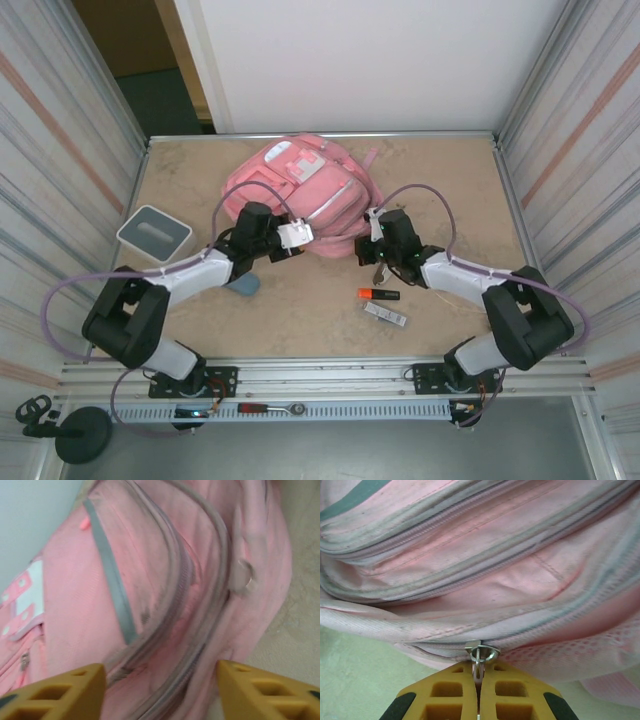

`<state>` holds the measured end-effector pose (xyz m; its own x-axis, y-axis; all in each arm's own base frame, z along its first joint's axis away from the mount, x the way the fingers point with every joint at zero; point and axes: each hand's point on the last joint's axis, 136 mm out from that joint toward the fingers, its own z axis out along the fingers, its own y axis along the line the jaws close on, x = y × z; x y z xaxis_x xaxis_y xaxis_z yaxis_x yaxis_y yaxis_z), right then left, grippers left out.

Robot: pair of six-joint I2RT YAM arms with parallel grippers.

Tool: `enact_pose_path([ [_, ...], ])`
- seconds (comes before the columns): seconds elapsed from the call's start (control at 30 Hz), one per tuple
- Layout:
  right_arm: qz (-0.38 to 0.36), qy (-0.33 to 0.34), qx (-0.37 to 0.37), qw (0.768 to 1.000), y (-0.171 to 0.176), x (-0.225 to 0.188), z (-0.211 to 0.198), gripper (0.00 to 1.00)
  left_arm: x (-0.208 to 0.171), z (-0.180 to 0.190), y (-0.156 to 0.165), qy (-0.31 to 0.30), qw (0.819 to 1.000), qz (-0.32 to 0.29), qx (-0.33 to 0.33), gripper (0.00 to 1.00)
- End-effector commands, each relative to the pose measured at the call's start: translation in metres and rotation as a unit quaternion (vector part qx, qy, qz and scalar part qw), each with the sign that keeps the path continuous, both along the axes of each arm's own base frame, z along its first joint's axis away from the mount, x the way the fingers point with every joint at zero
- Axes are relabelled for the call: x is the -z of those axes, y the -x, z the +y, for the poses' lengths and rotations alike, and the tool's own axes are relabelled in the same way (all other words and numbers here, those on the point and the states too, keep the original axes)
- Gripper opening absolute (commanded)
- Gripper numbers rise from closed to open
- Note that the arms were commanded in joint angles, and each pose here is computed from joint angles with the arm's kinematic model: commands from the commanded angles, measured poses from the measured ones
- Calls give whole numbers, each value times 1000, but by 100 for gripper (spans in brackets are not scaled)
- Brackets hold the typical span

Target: Pack the student bag

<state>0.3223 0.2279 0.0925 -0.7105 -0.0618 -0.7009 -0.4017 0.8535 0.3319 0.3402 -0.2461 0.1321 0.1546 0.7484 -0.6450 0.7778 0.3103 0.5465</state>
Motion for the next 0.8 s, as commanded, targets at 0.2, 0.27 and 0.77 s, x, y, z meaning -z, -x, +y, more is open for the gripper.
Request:
enact_pose_path([
  [0.2, -23, -51, -41, 998, 2, -32, 35, 0, -15, -41, 21, 10, 999, 9, 48, 73],
  [0.27, -28, -56, -46, 997, 5, -38, 37, 0, -7, -50, 19, 2, 998, 20, 56, 72],
  [0.77, -24, -2, -11, 1000, 14, -27, 5, 0, 0, -51, 10, 7, 997, 51, 49, 20],
])
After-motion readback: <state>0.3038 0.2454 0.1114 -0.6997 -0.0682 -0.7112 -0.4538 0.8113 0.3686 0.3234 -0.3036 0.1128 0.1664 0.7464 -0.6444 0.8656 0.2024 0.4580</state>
